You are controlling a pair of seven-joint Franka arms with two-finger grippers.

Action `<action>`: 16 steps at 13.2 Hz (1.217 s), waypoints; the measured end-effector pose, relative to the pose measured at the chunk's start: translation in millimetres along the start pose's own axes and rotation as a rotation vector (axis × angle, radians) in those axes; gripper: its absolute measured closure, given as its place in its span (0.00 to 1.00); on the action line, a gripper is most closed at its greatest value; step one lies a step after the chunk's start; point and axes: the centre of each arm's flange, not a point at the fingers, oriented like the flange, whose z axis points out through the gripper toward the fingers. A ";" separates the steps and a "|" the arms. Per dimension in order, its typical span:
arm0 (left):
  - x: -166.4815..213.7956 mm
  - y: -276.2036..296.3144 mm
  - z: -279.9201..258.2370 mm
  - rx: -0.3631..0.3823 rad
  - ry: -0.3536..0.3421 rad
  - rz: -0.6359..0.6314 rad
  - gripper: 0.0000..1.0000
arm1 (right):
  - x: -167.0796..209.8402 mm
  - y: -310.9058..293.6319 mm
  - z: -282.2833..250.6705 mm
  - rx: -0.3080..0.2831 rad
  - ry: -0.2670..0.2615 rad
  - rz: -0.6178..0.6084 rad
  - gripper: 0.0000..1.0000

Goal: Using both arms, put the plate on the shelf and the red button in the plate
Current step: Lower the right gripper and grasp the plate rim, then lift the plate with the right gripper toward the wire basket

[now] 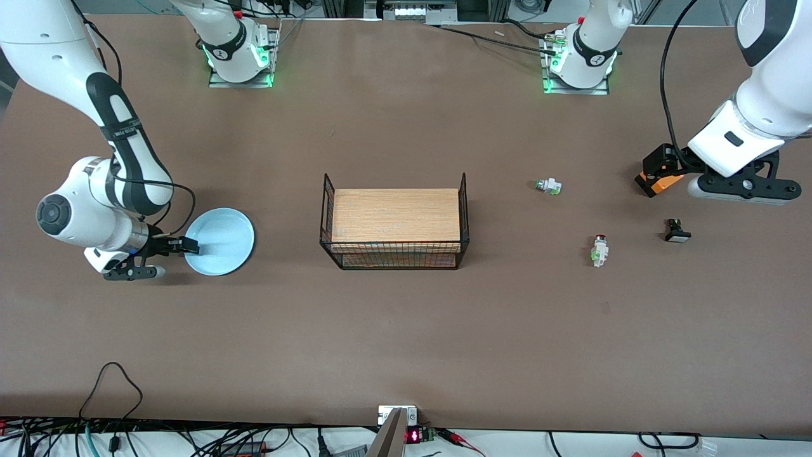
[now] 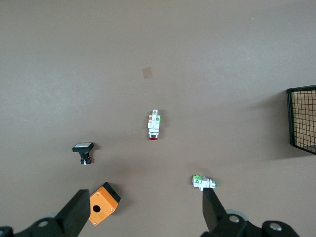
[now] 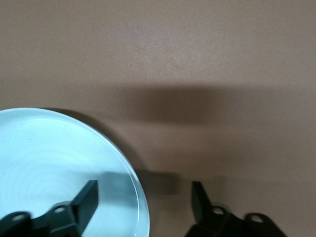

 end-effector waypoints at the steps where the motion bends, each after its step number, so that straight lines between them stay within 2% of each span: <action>1: 0.1 0.0 0.1 0.000 0.000 0.000 0.00 | -0.4 0.1 2.6 0.001 -0.003 -0.010 0.30; 2: 0.1 0.0 0.2 0.000 0.000 0.000 0.00 | -0.4 0.1 3.1 0.001 -0.004 -0.017 0.30; 3: 0.1 0.0 0.2 0.000 0.000 0.000 0.00 | -0.4 0.1 3.0 0.001 -0.004 -0.018 0.37; 5: 0.1 0.0 0.3 0.000 0.000 0.000 0.00 | -0.9 0.0 3.3 0.002 -0.008 -0.017 0.61; 6: 0.1 -0.1 0.3 0.000 0.000 0.000 0.00 | -1.5 0.1 3.7 0.003 -0.013 -0.017 0.67; 7: 0.1 -0.1 0.3 0.000 0.000 0.000 0.00 | -2.5 0.1 4.3 0.005 -0.022 -0.016 0.68; 8: 0.1 -0.1 0.3 0.000 0.000 0.000 0.00 | -4.0 0.2 5.0 0.008 -0.035 -0.016 0.76; 9: 0.1 -0.1 0.3 0.000 -0.001 0.000 0.00 | -5.1 -0.2 4.1 0.012 -0.045 -0.015 0.90; 10: 0.1 -0.1 0.3 0.000 -0.001 0.000 0.00 | -6.2 -1.0 0.2 0.017 -0.055 -0.013 0.96; 16: 0.1 -0.1 0.3 0.000 -0.001 0.000 0.00 | -6.6 -1.6 -25.2 0.042 -0.054 0.041 0.97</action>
